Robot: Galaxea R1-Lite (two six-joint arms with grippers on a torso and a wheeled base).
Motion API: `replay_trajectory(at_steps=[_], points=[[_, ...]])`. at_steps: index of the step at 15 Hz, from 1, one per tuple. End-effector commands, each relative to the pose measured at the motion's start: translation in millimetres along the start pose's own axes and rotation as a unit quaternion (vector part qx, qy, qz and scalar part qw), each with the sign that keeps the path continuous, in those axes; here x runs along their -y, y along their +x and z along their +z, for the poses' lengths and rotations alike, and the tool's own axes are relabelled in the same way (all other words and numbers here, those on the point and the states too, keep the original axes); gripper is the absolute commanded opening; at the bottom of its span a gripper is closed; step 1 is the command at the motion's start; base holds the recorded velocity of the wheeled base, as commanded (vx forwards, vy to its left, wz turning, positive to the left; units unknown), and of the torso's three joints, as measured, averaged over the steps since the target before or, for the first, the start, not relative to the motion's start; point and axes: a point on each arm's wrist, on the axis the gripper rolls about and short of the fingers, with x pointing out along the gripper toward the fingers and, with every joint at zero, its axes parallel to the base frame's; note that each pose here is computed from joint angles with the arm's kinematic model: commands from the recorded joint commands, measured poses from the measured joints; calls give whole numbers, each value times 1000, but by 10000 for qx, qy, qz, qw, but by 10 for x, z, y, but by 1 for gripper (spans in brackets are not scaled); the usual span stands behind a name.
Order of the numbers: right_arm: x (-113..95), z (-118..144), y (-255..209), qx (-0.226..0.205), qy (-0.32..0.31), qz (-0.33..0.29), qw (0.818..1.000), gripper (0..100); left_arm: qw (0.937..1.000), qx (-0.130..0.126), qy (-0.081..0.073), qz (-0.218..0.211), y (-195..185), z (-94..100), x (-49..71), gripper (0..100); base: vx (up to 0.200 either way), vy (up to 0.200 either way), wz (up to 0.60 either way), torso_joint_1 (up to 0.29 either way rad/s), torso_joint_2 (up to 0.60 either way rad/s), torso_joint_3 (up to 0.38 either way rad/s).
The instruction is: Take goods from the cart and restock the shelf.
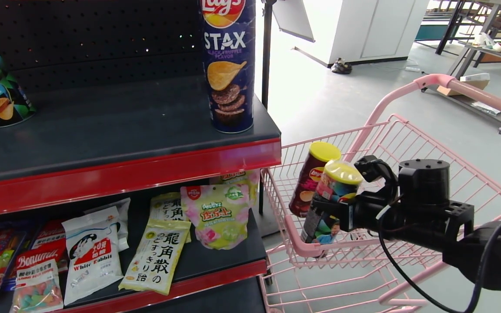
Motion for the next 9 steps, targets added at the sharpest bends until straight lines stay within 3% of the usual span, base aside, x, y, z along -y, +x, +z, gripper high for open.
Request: replay_trajectory(at_steps=[1,3,9], points=[[-56,41,-238,200,-50,-17,9998,0,10000,-7,-2,-4,1,0,0,100,0,0,0,0,0,0],[-94,91,-419,425,-88,-102,9990,0,10000,-7,-2,4,1,0,0,100,0,0,0,0,0,0],[-188,625,-912,1804,-329,-501,9818,0,10000,1,-1,4,0,4,0,100,0,0,0,0,0,0]])
